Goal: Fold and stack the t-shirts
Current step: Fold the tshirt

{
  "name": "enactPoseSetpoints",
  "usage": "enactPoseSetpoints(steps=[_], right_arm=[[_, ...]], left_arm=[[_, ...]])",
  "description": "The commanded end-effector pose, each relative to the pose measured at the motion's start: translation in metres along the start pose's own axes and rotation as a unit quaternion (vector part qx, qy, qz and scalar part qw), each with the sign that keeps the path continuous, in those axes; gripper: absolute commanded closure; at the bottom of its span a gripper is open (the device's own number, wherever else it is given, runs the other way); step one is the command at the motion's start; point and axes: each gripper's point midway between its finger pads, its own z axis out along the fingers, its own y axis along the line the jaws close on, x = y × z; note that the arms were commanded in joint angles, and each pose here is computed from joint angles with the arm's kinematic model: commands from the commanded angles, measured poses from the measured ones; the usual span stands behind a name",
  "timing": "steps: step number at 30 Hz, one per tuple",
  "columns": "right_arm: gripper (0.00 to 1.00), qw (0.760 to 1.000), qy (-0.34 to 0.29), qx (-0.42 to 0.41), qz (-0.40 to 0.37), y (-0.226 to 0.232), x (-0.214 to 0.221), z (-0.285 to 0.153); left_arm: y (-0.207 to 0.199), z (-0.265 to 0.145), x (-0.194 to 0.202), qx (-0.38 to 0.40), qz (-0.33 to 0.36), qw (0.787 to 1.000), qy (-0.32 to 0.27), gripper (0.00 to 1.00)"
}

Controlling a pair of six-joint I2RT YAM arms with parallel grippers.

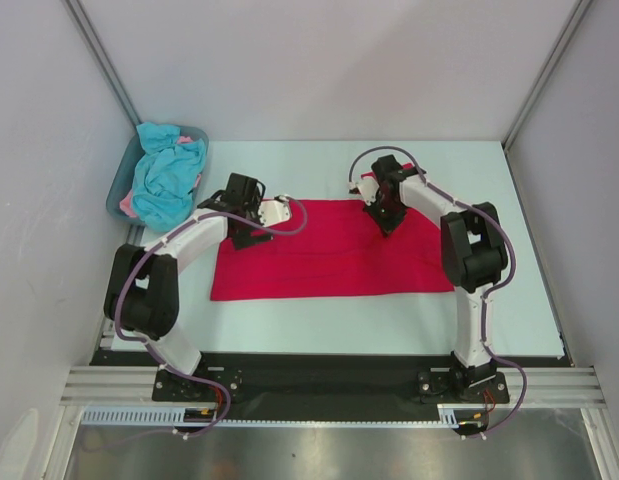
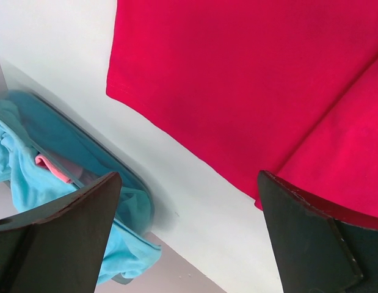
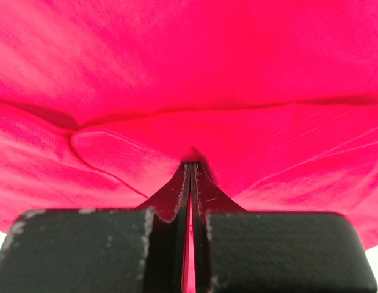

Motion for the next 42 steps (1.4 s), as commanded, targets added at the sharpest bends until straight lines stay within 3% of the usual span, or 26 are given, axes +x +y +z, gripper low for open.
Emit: enactPoseSetpoints(steps=[1,12,24,35,39,42], right_arm=[[1.0,0.999,-0.027,0.03,-0.008,-0.014,-0.023,-0.007],[1.0,0.993,-0.047,0.098,-0.054,-0.032,-0.047,0.004],[1.0,0.971,-0.148,0.17,-0.086,-0.026,-0.112,-0.018],[1.0,0.972,-0.133,0.184,-0.063,-0.037,-0.103,-0.023],[0.7,0.976,-0.121,0.171,-0.062,-0.033,-0.096,-0.024],[0.63,0.979,-0.111,0.158,-0.06,-0.027,-0.091,-0.019]], left_arm=[[0.017,-0.006,-0.015,-0.025,-0.01,1.0,-0.017,0.0],[0.013,-0.004,-0.016,-0.021,-0.005,1.0,-0.015,0.0],[0.013,0.001,-0.023,-0.018,0.002,1.0,-0.019,0.0],[0.013,0.002,-0.023,-0.019,0.006,1.0,-0.017,0.0],[0.012,0.003,-0.024,-0.017,0.004,1.0,-0.018,0.0],[0.012,0.004,-0.026,-0.017,0.004,1.0,-0.02,0.0]])
